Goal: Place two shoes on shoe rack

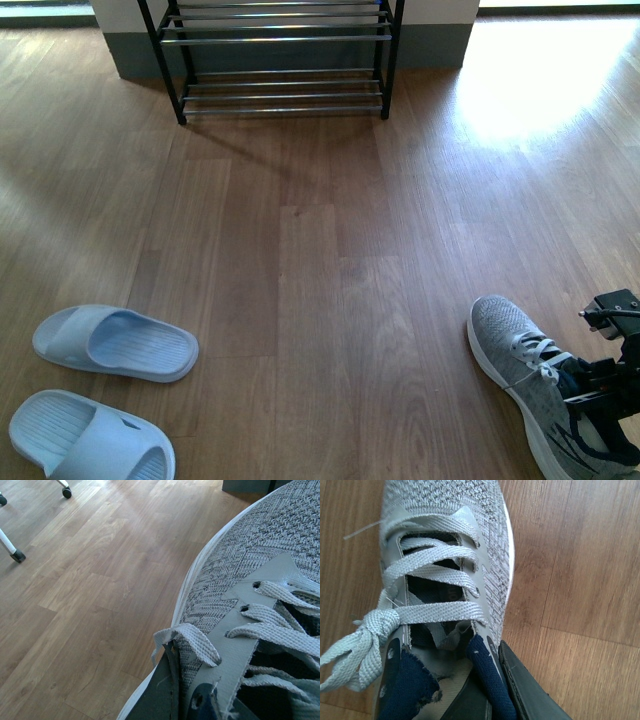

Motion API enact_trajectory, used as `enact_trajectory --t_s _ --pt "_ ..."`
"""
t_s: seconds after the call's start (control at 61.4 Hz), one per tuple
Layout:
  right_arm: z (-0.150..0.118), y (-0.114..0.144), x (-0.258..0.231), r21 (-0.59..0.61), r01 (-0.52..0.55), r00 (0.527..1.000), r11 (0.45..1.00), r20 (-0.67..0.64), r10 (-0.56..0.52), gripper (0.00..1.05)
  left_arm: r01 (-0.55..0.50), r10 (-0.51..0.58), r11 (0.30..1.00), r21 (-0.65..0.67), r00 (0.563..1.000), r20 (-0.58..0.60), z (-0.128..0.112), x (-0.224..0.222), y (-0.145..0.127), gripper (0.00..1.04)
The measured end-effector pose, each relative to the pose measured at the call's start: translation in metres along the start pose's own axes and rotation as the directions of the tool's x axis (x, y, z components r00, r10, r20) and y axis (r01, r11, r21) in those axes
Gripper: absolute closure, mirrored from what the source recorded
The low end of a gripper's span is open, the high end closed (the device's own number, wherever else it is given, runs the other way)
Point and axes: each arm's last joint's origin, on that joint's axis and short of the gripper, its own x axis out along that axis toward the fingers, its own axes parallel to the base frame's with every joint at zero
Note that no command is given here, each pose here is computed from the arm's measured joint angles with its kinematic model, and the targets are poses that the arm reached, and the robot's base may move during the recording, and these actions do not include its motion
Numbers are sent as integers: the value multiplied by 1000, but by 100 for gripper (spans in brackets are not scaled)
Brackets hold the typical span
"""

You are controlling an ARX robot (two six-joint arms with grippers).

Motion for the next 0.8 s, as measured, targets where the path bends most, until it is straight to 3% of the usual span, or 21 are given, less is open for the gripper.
enact_trajectory --t_s 0.456,0.798 --pt "63 0 -108 -54 -12 970 998 243 25 103 0 0 1000 0 1000 0 0 0 0 103" --pt "97 27 -230 -124 -14 884 992 462 70 103 0 0 1000 0 1000 0 0 0 0 103"
